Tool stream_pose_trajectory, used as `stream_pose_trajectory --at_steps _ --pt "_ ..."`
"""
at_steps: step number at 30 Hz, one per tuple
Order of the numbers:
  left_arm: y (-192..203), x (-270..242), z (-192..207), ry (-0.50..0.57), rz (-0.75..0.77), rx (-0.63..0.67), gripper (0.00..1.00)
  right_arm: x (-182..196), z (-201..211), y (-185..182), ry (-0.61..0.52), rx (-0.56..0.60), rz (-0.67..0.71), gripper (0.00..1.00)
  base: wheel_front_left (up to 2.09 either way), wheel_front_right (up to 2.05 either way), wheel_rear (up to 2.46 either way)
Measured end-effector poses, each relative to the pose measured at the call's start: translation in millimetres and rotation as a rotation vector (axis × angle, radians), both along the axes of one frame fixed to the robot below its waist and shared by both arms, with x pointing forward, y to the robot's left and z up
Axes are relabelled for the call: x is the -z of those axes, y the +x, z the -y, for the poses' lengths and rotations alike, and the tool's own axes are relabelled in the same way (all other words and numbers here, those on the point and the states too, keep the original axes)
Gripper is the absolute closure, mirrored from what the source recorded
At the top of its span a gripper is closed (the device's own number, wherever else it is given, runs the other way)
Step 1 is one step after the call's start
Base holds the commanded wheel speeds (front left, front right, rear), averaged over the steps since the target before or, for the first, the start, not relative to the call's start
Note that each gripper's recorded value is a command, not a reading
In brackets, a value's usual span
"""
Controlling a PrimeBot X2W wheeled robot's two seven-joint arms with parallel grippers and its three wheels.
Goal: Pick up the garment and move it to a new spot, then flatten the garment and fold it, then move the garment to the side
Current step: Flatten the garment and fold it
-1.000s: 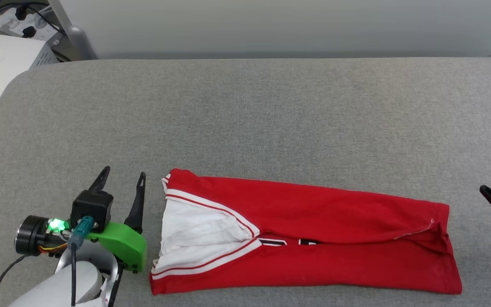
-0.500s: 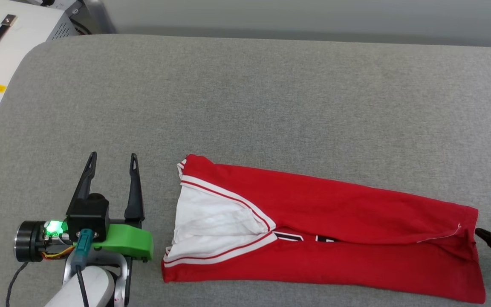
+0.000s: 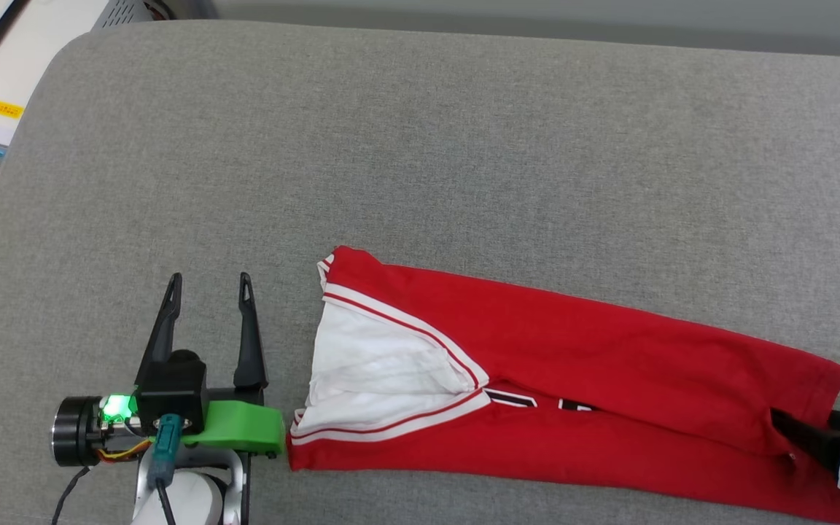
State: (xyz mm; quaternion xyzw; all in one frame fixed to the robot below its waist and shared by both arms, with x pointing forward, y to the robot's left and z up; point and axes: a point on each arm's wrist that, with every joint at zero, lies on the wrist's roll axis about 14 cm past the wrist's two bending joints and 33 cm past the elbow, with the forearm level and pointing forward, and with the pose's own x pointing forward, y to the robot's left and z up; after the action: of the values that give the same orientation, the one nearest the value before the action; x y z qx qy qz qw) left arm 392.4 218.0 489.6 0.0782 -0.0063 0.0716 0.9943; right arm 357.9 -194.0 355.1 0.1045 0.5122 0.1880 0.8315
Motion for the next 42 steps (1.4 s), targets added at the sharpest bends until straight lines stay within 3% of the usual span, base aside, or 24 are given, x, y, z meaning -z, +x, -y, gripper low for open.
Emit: stream_pose_trajectory --at_steps 4,5,6,18,25,29,35,42 --pt "-0.3 -0.5 1.9 0.027 0.009 0.003 0.0 6.0 -3.0 0.9 -0.007 -0.008 0.0 0.04 0.0 0.0 0.0" --pt "-0.2 -0.5 2.2 0.032 0.011 0.002 0.0 7.3 -2.3 1.0 -0.016 -0.013 0.006 0.55 0.0 0.0 0.0" --pt "-0.3 0.6 2.4 0.036 0.009 0.002 0.0 8.1 -1.8 1.4 -0.022 -0.016 0.014 1.0 0.0 0.0 0.0" --pt "-6.5 -2.5 0.1 0.052 0.021 -0.008 0.0 -6.0 29.1 18.8 -0.042 0.089 0.127 1.0 0.0 0.0 0.0" --pt "-9.5 -5.0 2.0 0.054 0.029 -0.002 0.0 -26.6 99.2 28.5 -0.194 0.174 0.178 1.0 0.0 0.0 0.0" --pt "-9.9 -7.7 4.1 0.054 0.037 0.008 0.0 -34.7 113.1 28.5 -0.218 0.197 0.186 1.0 0.0 0.0 0.0" --pt "-16.3 -8.7 5.6 0.052 0.038 0.014 0.0 -48.3 93.6 20.1 -0.145 0.168 0.191 1.0 0.0 0.0 0.0" --pt "-19.9 -10.5 9.0 0.052 0.042 0.028 0.0 -82.4 20.3 16.2 0.093 0.069 0.231 1.0 0.0 0.0 0.0"
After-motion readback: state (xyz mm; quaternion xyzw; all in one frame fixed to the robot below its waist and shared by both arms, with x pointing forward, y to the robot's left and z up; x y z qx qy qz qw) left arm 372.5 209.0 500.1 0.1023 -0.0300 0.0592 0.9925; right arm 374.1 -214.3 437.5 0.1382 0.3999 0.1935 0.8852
